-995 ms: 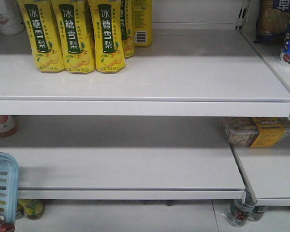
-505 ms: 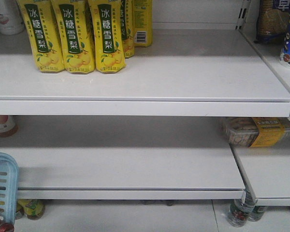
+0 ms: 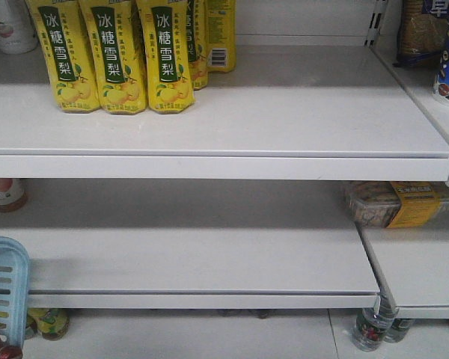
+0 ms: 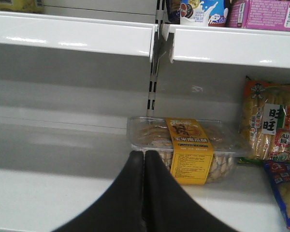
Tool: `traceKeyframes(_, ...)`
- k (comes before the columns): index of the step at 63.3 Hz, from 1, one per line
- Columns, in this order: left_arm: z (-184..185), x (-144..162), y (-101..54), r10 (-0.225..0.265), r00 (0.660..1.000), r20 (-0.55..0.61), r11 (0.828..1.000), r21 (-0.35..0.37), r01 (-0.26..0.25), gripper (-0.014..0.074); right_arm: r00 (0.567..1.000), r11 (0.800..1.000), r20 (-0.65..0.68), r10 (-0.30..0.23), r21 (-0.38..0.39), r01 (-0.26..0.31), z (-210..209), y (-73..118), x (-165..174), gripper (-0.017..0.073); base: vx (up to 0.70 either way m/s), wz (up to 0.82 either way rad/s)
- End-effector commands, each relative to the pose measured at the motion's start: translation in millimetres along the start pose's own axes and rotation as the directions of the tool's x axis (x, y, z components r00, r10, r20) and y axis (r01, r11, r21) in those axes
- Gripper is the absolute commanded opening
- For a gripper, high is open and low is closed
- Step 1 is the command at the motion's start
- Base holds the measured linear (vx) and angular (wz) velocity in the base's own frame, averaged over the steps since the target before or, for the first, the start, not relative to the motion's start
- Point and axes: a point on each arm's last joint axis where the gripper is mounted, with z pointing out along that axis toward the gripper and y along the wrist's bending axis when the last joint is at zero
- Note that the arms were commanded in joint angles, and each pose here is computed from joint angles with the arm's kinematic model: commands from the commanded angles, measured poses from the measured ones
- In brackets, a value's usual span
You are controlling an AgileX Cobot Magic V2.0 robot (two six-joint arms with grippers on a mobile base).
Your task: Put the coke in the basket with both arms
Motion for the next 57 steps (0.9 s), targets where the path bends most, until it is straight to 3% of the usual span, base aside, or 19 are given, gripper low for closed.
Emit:
traceKeyframes(1,-3.7,-18.8,-0.5,0.052,0.979,0.195,0.999,-0.005,-0.052,-0.0006,0.996,1.0,0.088,-0.024,0.009,0.023,-1.2,-0.2,-4.6,-0.0009,0.0,0.0)
traceKeyframes(57,-3.7,-18.8,-0.5,0.052,0.979,0.195,0.999,-0.005,-0.052,-0.0006,0.996,1.0,0.083,-0.022,0.008,0.021,-1.1,-0.2,-4.2,-0.0009,0.0,0.0)
